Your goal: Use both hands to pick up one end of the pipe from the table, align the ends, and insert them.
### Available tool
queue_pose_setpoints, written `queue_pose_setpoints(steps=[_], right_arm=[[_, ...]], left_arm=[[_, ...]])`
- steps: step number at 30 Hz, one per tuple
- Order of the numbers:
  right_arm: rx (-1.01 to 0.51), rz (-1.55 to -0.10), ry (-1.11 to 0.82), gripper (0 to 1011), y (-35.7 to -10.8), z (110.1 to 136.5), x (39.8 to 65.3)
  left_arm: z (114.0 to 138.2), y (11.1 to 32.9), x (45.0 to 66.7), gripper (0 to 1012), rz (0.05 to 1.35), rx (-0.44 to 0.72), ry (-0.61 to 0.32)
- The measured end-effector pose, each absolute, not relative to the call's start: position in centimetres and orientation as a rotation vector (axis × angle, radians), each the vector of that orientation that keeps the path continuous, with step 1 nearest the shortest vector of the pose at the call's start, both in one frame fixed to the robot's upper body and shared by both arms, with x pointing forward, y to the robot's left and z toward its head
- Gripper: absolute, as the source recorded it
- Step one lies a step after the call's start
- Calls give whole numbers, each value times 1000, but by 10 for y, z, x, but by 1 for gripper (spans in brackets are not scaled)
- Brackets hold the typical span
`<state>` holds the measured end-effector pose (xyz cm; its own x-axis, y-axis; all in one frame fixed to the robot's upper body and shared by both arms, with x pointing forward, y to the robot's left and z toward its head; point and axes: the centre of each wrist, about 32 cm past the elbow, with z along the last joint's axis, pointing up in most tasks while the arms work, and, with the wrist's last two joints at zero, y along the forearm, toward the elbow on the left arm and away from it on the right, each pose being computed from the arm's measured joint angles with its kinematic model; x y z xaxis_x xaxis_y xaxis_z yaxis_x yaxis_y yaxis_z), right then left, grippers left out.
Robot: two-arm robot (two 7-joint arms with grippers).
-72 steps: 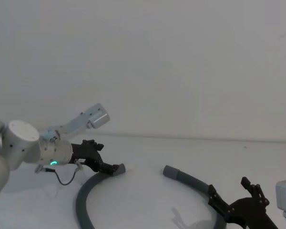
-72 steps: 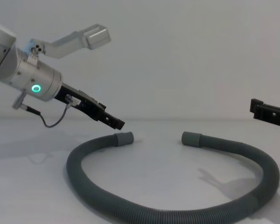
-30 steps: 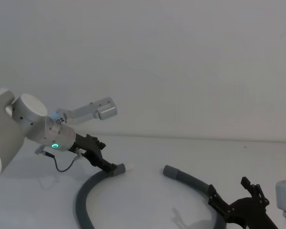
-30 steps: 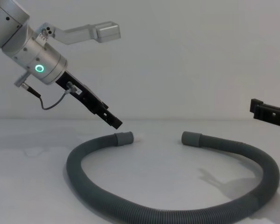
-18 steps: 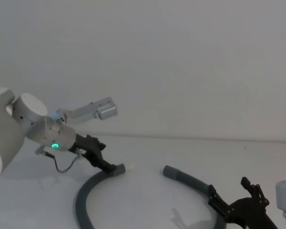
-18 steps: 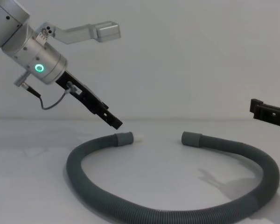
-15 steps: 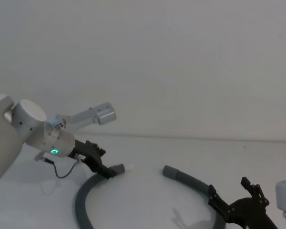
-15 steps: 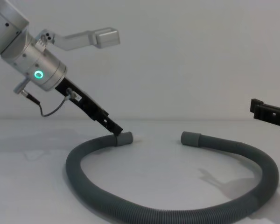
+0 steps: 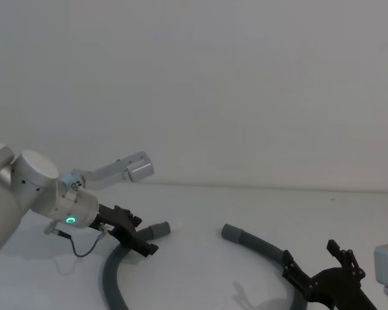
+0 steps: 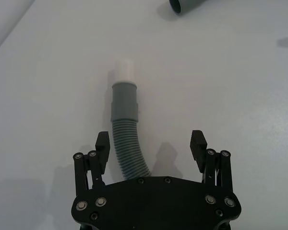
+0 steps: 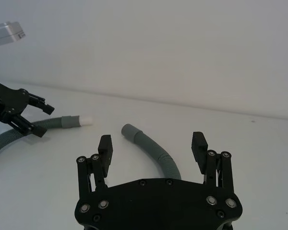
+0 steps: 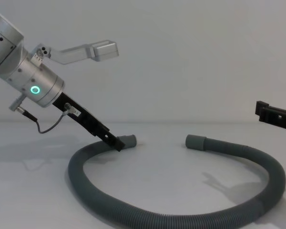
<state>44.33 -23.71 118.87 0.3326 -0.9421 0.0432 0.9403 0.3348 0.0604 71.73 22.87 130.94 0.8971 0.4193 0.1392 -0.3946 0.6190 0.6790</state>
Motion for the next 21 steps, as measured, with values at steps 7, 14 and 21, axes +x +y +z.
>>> queue_pose_setpoints(steps=[7, 14, 21], right_arm=[[26, -1230, -75, 1003, -237, 1189, 443], [26, -1229, -75, 1003, -237, 1189, 443], [26, -1229, -75, 1003, -237, 1189, 443]], left_arm=[[1314, 228, 713, 1002, 493, 788, 13], [1321, 226, 709, 1002, 528, 827, -13], [1325, 224, 704, 1002, 556, 852, -25]])
